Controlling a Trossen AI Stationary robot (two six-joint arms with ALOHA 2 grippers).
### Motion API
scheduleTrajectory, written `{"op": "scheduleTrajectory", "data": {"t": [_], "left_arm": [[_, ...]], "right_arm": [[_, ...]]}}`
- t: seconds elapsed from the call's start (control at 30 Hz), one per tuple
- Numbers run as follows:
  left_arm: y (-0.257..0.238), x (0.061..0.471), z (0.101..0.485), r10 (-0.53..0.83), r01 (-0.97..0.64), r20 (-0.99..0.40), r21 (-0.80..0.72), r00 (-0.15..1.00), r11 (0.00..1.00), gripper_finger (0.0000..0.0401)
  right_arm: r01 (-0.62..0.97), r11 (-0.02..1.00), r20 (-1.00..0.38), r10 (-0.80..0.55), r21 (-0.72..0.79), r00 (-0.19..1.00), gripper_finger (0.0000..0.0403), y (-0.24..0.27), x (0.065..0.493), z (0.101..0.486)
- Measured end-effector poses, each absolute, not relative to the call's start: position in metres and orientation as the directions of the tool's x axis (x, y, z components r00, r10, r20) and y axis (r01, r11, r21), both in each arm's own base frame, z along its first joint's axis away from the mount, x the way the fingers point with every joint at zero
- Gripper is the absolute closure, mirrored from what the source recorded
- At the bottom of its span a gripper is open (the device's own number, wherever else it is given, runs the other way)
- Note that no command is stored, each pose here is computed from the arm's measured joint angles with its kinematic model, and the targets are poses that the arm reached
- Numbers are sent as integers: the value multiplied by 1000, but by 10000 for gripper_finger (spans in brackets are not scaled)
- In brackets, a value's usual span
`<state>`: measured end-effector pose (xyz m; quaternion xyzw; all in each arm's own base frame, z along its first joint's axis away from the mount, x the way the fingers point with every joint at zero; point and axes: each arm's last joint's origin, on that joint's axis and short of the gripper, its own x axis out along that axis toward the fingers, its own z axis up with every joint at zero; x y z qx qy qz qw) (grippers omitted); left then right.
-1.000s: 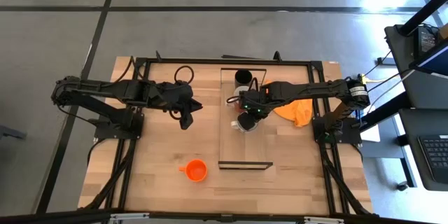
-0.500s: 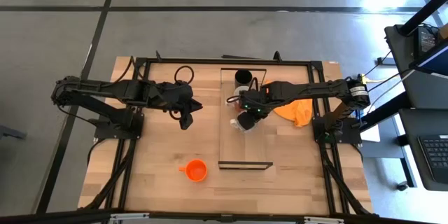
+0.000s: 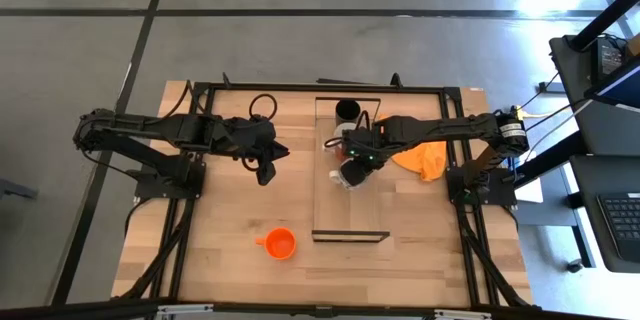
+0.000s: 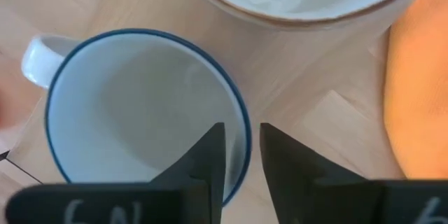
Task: Stack small to large cups/mugs on shelf
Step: Put the blue pattern mug align with the red pattern cup on the shelf, then put the orange mug align with the white pattern cup on the shelf
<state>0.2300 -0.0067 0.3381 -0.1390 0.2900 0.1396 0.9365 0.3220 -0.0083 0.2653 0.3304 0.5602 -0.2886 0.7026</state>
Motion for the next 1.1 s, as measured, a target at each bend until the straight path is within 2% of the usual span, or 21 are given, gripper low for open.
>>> {"op": "scheduleTrajectory", "data": {"t": [0.4,0.6,0.7,0.87,1.1], "left_arm": [[-7,230,338,180,-342,-582,-180,793,922,362],[-7,227,334,158,-405,-624,-277,765,871,362],[-3,228,335,205,-468,-611,-307,764,829,362],[-12,228,336,153,-375,-603,-262,783,889,362],[-33,215,325,159,-404,-707,-193,689,894,362]], "right_arm": [[762,636,-975,-65,124,212,299,-8,321,302],[724,672,-938,-131,155,322,298,8,323,344],[726,673,-914,-195,140,357,298,20,319,364],[766,628,-883,-273,137,382,298,37,308,389],[822,548,-868,-322,154,377,298,72,291,397]]}}
